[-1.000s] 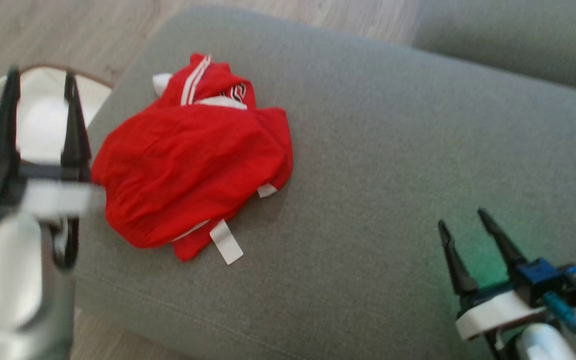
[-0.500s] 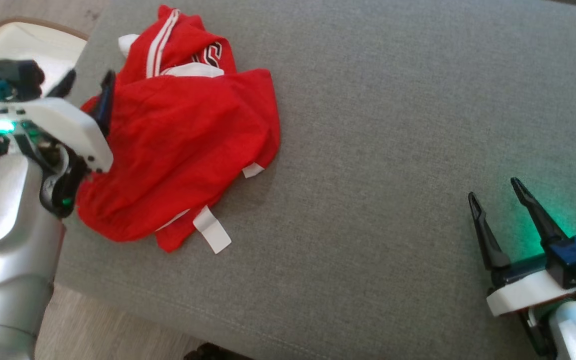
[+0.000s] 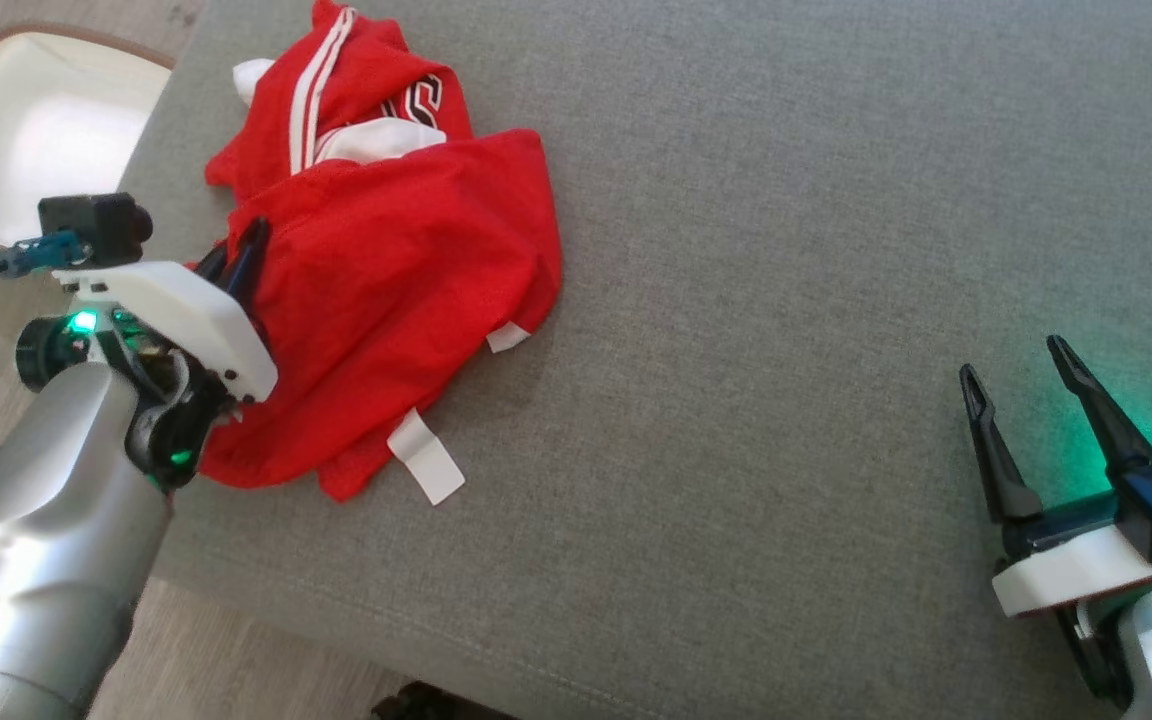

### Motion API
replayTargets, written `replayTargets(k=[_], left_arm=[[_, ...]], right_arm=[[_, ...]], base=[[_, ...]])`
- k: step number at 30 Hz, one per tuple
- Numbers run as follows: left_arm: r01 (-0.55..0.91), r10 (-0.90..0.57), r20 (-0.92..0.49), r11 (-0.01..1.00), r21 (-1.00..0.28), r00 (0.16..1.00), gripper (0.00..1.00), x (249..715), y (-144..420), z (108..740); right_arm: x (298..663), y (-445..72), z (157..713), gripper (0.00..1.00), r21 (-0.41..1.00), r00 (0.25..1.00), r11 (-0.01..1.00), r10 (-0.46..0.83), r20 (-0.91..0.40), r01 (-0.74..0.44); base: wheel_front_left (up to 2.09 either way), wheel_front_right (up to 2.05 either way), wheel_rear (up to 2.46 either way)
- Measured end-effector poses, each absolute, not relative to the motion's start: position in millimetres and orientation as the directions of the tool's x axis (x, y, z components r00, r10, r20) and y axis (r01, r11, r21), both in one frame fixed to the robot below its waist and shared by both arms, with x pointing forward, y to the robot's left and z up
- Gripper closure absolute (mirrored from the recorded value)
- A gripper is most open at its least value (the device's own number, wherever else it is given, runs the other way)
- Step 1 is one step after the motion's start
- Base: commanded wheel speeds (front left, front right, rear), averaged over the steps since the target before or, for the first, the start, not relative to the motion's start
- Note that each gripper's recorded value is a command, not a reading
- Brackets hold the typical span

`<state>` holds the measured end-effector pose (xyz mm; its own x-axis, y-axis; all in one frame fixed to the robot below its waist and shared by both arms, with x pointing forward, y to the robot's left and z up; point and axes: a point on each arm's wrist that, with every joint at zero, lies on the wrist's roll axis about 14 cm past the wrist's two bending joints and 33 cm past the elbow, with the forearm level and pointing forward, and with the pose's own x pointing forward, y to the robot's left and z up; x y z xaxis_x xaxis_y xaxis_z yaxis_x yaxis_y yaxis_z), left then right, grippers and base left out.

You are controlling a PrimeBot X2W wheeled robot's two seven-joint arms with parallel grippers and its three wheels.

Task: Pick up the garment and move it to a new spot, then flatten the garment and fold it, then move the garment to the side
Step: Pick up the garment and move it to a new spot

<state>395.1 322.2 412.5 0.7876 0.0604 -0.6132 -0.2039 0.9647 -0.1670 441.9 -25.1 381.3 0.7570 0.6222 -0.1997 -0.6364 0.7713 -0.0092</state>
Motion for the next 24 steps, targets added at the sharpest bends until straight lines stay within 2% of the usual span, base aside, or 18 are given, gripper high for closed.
replayTargets(k=[8, 14, 20, 24], left_arm=[[-0.095, 0.029, -0.489, 0.989, -0.109, 0.872, 1.0, 402.9, 322.6, 457.6], [0.052, -0.049, -0.289, 0.999, 0.004, 0.956, 1.0, 426.6, 311.7, 541.0], [0.208, -0.187, -0.163, 0.971, 0.119, 0.969, 1.0, 443.3, 276.9, 601.7], [0.354, -0.348, -0.068, 0.916, 0.188, 0.935, 1.0, 460.0, 221.7, 646.2]], right_arm=[[434.0, -14.0, 399.2, 0.0, -0.005, 0.757, 0.767, 0.632, -0.167, -0.641], [418.5, -3.3, 427.2, 0.0, 0.029, 0.777, 0.784, 0.619, -0.111, -0.62], [405.3, -21.5, 455.0, 0.0, 0.053, 0.839, 0.841, 0.541, -0.055, -0.539], [394.5, -63.7, 473.6, 0.0, 0.055, 0.91, 0.909, 0.415, -0.015, -0.414]], base=[[0.0, 0.0, 0.0], [0.0, 0.0, 0.0], [0.0, 0.0, 0.0], [0.0, 0.0, 0.0]])
